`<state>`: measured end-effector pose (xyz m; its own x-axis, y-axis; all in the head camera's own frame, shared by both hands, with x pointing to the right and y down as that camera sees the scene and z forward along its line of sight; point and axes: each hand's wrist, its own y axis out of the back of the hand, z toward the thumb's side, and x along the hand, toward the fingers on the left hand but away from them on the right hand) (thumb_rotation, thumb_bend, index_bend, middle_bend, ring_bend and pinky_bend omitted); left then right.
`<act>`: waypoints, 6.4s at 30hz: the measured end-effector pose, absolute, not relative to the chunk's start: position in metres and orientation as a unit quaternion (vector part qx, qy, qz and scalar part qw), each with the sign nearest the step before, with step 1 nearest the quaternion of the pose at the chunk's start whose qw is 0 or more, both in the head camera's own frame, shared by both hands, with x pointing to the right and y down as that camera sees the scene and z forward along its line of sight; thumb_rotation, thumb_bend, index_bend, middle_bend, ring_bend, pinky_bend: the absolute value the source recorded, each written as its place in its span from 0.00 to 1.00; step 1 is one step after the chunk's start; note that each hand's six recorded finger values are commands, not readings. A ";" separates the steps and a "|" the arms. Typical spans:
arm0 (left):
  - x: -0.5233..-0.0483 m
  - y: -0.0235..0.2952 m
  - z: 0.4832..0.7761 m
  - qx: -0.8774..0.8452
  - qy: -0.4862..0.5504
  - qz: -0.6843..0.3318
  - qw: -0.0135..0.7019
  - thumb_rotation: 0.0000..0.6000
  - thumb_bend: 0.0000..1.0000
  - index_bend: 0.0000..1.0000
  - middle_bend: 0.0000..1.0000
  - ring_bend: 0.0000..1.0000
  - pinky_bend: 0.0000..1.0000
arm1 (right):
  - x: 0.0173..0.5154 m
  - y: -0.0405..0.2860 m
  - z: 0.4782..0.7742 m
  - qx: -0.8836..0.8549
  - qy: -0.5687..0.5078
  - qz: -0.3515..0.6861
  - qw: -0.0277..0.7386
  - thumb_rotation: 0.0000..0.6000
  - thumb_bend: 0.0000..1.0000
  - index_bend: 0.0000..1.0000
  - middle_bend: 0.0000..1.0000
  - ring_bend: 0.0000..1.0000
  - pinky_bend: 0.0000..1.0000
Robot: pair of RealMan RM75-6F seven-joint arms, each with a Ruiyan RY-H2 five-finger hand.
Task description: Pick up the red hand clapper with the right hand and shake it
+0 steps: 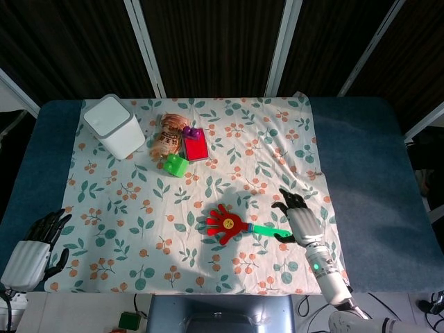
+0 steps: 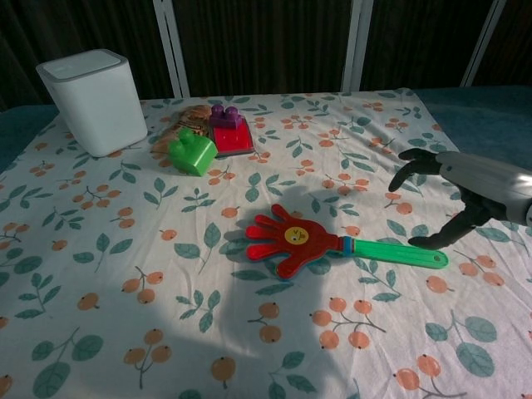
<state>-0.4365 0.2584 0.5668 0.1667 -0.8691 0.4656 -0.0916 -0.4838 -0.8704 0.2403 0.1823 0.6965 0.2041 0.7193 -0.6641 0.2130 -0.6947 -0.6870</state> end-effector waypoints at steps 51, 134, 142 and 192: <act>-0.437 0.262 0.561 -0.675 0.355 -0.534 0.365 1.00 0.51 0.00 0.00 0.00 0.14 | 0.201 0.194 0.729 -0.741 -0.264 0.579 0.214 1.00 0.39 0.58 0.07 0.00 0.00; -0.436 0.263 0.555 -0.676 0.354 -0.526 0.376 1.00 0.53 0.00 0.00 0.00 0.15 | 0.182 0.168 0.648 -0.845 -0.513 0.143 -0.047 1.00 0.44 0.93 0.78 0.87 0.96; -0.439 0.260 0.557 -0.674 0.355 -0.532 0.369 1.00 0.53 0.00 0.00 0.00 0.15 | 0.199 0.162 0.666 -0.832 -0.508 0.220 0.019 1.00 0.44 0.93 0.78 0.88 0.96; -0.439 0.257 0.560 -0.673 0.352 -0.534 0.372 1.00 0.53 0.00 0.00 0.00 0.15 | 0.176 0.165 0.675 -0.818 -0.444 0.360 0.069 1.00 0.44 0.94 0.78 0.88 0.96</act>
<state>-0.4387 0.2568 0.5604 0.1828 -0.8702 0.4575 -0.0769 -0.4766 -0.8758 0.1757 0.1654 0.6754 0.3479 0.7757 -0.5266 0.6758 -0.5967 -0.4326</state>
